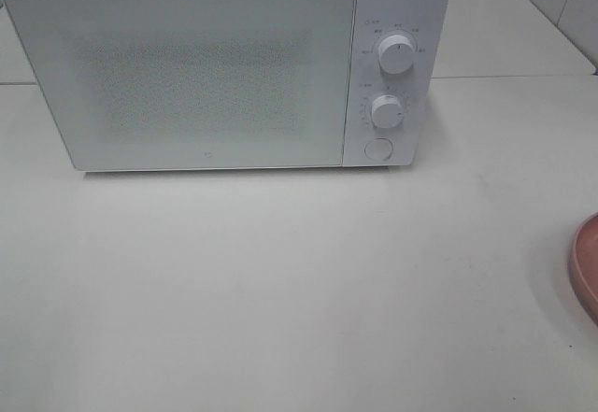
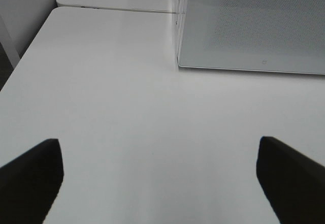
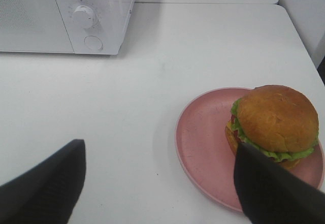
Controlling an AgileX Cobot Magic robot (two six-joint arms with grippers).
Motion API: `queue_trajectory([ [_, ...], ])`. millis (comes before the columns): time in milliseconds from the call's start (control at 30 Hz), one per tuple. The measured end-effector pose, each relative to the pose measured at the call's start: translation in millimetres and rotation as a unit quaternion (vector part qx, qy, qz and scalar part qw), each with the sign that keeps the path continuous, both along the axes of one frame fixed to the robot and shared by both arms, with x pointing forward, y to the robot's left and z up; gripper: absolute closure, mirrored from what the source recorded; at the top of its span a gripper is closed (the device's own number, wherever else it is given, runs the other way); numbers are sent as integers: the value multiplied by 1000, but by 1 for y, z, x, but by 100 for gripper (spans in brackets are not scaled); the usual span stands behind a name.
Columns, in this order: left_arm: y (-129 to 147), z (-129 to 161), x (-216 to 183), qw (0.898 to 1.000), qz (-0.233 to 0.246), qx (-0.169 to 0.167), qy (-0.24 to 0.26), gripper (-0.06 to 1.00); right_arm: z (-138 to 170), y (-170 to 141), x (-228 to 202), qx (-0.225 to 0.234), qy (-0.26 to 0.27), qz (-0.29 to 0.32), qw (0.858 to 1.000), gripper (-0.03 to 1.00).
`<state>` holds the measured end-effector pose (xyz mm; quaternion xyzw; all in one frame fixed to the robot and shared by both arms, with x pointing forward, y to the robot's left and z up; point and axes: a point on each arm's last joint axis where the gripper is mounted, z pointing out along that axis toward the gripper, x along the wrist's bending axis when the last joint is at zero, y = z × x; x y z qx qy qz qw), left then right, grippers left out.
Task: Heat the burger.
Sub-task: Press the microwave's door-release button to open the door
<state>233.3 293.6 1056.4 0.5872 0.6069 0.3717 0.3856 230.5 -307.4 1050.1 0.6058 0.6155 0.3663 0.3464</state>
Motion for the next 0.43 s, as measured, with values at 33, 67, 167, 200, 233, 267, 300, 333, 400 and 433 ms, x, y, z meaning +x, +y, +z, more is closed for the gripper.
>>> queue_trajectory([
  [33,0,0,0,1000,0,0,0,-3,0,0,0,0,0,0,1000,22],
  [67,0,0,0,1000,0,0,0,-3,0,0,0,0,0,0,1000,22],
  [167,0,0,0,1000,0,0,0,-3,0,0,0,0,0,0,1000,22],
  [200,0,0,0,1000,0,0,0,-3,0,0,0,0,0,0,1000,22],
  [233,0,0,0,1000,0,0,0,-3,0,0,0,0,0,0,1000,22],
  [267,0,0,0,1000,0,0,0,-3,0,0,0,0,0,0,1000,22],
  [300,0,0,0,1000,0,0,0,-3,0,0,0,0,0,0,1000,22],
  [333,0,0,0,1000,0,0,0,-3,0,0,0,0,0,0,1000,22],
  [400,0,0,0,1000,0,0,0,-3,0,0,0,0,0,0,1000,22],
  [433,0,0,0,1000,0,0,0,-3,0,0,0,0,0,0,1000,22],
])
